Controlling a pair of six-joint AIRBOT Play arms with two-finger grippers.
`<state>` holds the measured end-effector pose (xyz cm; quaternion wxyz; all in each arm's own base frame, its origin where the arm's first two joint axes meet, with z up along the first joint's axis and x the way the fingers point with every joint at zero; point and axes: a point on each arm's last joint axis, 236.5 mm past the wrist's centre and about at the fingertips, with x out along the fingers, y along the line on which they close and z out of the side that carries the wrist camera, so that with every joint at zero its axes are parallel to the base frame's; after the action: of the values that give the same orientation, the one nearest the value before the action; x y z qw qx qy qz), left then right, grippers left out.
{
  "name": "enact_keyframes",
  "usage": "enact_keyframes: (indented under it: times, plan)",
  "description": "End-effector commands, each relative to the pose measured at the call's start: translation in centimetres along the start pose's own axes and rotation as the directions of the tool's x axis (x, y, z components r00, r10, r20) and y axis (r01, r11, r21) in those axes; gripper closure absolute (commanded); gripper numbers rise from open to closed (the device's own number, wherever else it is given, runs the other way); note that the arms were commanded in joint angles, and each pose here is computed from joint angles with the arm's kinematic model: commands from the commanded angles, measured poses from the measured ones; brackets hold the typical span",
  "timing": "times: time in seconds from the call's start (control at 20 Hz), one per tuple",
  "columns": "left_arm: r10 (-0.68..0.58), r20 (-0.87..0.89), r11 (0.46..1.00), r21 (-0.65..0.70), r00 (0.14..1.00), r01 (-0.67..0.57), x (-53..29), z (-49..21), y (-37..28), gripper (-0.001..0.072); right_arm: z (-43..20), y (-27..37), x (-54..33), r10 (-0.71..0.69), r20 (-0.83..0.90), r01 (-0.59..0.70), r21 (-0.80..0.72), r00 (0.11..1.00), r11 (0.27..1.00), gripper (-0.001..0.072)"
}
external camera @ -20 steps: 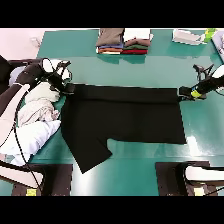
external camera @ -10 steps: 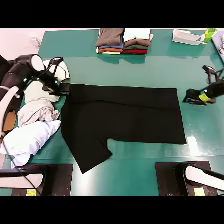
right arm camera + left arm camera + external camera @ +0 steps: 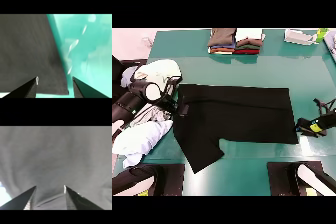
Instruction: Fold the shirts.
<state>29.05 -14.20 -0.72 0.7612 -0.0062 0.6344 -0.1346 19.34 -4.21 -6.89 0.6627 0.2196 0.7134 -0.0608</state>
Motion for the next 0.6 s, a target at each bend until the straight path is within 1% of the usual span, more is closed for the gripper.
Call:
enact_keyframes:
  times: [0.0, 0.1, 0.3, 0.35, 0.4, 0.45, 0.5, 0.55]
  plan:
    - [-0.017, 0.016, 1.000, 0.010, 1.000, 0.017, 0.3, -0.4, -1.0, 0.0287, -1.7, 0.1, 1.8, -0.029, -0.042, 0.030, 0.007, 0.999, 1.000, 0.0216]
    - [-0.017, 0.013, 1.000, 0.010, 1.000, 0.017, 0.3, -0.5, -1.0, 0.0287, -2.0, -0.5, 1.9, -0.102, -0.052, 0.100, -0.030, 0.993, 0.995, 0.0215]
    - [-0.016, 0.008, 1.000, 0.011, 1.000, 0.016, 0.3, -0.6, -1.0, 0.0287, -2.2, 0.5, 2.2, -0.127, -0.056, 0.123, -0.072, 0.990, 0.990, 0.0219]
    - [-0.014, 0.001, 1.000, 0.011, 1.000, 0.014, 0.3, -0.8, -1.0, 0.0287, -2.1, 0.6, 2.2, -0.128, -0.051, 0.124, -0.079, 0.990, 0.989, 0.0270]
    - [-0.008, -0.005, 1.000, 0.013, 1.000, 0.008, 0.3, -0.9, -0.8, 0.0287, -2.0, 0.8, 2.3, -0.129, -0.046, 0.125, -0.086, 0.991, 0.988, 0.0276]
    - [-0.005, -0.012, 1.000, 0.014, 1.000, 0.005, 0.3, -1.1, -0.7, 0.0287, -1.8, 0.9, 2.3, -0.129, -0.039, 0.125, -0.092, 0.991, 0.988, 0.0312]
    - [0.000, -0.022, 1.000, 0.015, 1.000, 0.001, 0.3, -1.3, -0.6, 0.0286, -1.7, 1.1, 2.3, -0.130, -0.032, 0.126, -0.103, 0.991, 0.987, 0.0415]
    - [0.003, -0.039, 1.000, 0.016, 0.999, -0.003, 0.3, -1.7, -0.5, 0.0286, -1.6, 1.3, 2.4, -0.131, -0.025, 0.128, -0.117, 0.991, 0.985, 0.0534]
